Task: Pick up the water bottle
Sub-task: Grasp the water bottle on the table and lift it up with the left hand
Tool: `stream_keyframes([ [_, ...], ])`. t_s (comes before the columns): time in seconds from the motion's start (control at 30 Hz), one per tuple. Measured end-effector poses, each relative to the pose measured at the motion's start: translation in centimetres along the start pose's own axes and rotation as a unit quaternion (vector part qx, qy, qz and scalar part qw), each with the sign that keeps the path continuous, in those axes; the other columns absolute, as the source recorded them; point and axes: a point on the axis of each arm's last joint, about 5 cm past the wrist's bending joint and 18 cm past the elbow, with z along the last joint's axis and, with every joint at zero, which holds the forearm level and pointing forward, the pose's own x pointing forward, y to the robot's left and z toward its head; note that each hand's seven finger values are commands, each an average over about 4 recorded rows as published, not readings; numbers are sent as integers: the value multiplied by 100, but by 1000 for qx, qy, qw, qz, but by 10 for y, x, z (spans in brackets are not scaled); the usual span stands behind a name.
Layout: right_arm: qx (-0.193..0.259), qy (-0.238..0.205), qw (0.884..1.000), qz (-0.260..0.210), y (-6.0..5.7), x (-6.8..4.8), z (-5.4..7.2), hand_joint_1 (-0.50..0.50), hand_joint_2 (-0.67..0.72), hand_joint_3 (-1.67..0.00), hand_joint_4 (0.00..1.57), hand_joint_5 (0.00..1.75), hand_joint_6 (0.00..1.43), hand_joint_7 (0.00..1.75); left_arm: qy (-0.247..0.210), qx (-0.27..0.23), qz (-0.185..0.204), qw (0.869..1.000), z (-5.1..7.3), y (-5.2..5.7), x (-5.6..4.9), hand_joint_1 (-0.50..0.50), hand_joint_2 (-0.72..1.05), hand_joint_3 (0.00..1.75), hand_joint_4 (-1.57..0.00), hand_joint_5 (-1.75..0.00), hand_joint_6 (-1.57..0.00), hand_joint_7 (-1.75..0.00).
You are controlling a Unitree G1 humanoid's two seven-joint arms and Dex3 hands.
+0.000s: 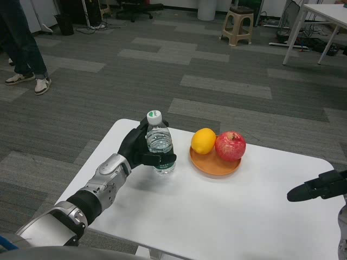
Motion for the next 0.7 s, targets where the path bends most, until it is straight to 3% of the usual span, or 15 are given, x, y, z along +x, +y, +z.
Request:
stream_keyframes([
  [0.2, 0, 0, 1000, 0, 0, 0, 0, -25, 72, 0, 0, 0, 0, 0, -11, 6, -26, 1000, 13, 0, 3, 30, 105, 61, -30, -175, -10, -168],
  [0.7, 0, -1, 1000, -2, 0, -1, 0, -25, 72, 0, 0, 0, 0, 0, -30, 7, -82, 996, 62, -4, 7, 30, 105, 61, -30, -175, -8, -168],
])
